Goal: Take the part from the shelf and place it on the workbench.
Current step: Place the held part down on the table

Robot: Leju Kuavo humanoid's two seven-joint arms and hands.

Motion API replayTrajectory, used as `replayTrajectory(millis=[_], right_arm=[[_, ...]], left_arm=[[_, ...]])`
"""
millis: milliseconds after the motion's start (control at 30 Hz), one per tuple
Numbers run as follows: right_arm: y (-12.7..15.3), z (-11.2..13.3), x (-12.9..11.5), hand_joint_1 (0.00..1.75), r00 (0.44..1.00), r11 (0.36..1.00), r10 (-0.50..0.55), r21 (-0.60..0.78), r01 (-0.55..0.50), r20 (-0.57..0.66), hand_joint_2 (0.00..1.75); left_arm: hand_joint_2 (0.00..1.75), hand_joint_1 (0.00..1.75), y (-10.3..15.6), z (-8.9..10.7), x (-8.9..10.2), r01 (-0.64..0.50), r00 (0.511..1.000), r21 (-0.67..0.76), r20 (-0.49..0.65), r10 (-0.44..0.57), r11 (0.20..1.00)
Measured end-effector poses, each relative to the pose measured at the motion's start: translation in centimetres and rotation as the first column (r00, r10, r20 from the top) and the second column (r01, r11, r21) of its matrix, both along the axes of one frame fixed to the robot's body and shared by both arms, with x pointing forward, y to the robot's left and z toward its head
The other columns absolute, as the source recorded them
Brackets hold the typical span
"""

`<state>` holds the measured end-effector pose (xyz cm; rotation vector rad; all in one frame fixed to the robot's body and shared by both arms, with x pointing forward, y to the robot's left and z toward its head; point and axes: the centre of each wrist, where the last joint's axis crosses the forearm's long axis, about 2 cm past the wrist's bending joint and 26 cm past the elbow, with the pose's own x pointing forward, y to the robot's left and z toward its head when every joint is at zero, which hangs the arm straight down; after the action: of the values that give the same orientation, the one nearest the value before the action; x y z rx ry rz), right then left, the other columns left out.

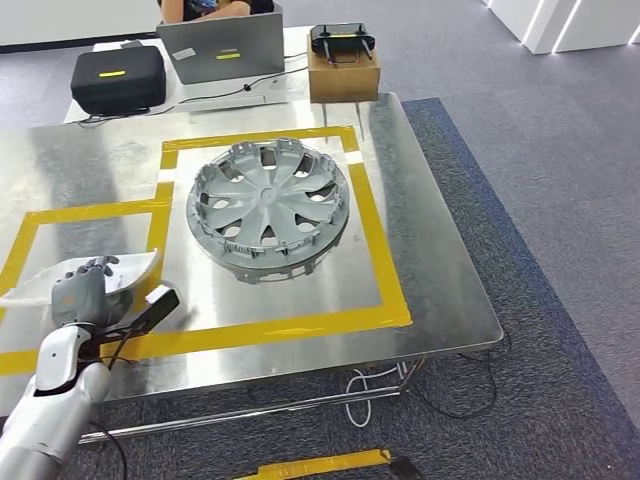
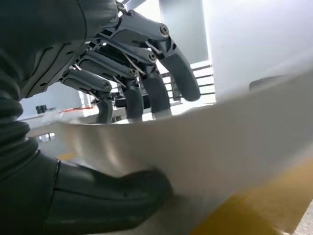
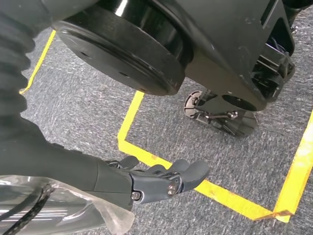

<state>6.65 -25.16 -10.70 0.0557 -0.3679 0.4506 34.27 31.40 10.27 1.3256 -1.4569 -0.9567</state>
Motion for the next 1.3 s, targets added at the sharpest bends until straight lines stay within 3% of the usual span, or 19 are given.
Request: replayTrajectory(millis=[100,267,567,700,800,867,933,1100,1300], right_arm=[[0.0,0.0,-0.3,0.00,1.000,1.000,0.002,0.001,-0.002,0.001,0.00],[0.0,-0.2,-1.3,0.00,1.000,1.000,-0.004,-0.003,0.004,0.000,0.00],[-0.1,-0.3,-2.6,0.00,1.000,1.000,-0.022,0.005,0.022,-0.002,0.00],[-0.1,-0.4,-2.9,0.00,1.000,1.000,-0.029,0.006,0.029,-0.003,0.00],[-0.1,-0.4,-3.4,0.00,0.999,0.999,-0.035,-0.001,0.035,-0.007,0.00],[-0.2,-0.5,-3.6,0.00,0.999,0.999,-0.038,-0.008,0.038,-0.008,0.00],[-0.3,-0.5,-3.8,0.00,0.999,0.999,-0.041,-0.013,0.041,-0.013,0.00],[-0.2,-0.5,-4.1,0.00,0.999,0.999,-0.049,-0.022,0.048,-0.020,0.00],[0.0,-0.5,-3.7,0.00,0.998,0.998,-0.059,-0.020,0.059,-0.006,0.00]], left_arm=[[0.00,0.00,0.0,-0.2,-0.3,0.002,1.000,0.007,0.010,-0.002,1.000],[0.00,0.00,-0.9,0.1,-1.9,0.045,0.995,-0.022,0.092,-0.043,0.999],[0.00,0.00,-4.2,3.9,-5.9,0.173,0.930,-0.030,0.334,-0.153,0.985],[0.00,0.00,-6.1,5.4,-8.8,0.302,0.846,-0.056,0.475,-0.240,0.952],[0.00,0.00,-7.1,7.1,-11.6,0.458,0.725,-0.110,0.621,-0.299,0.882],[0.00,0.00,-6.8,7.7,-13.5,0.515,0.652,-0.159,0.711,-0.264,0.842],[0.00,0.00,-6.3,8.0,-15.4,0.526,0.617,-0.230,0.766,-0.181,0.819],[0.00,0.00,-5.1,9.0,-19.2,0.490,0.591,-0.367,0.806,0.008,0.791],[0.00,0.00,-4.5,9.9,-21.6,0.455,0.581,-0.459,0.802,0.136,0.763]])
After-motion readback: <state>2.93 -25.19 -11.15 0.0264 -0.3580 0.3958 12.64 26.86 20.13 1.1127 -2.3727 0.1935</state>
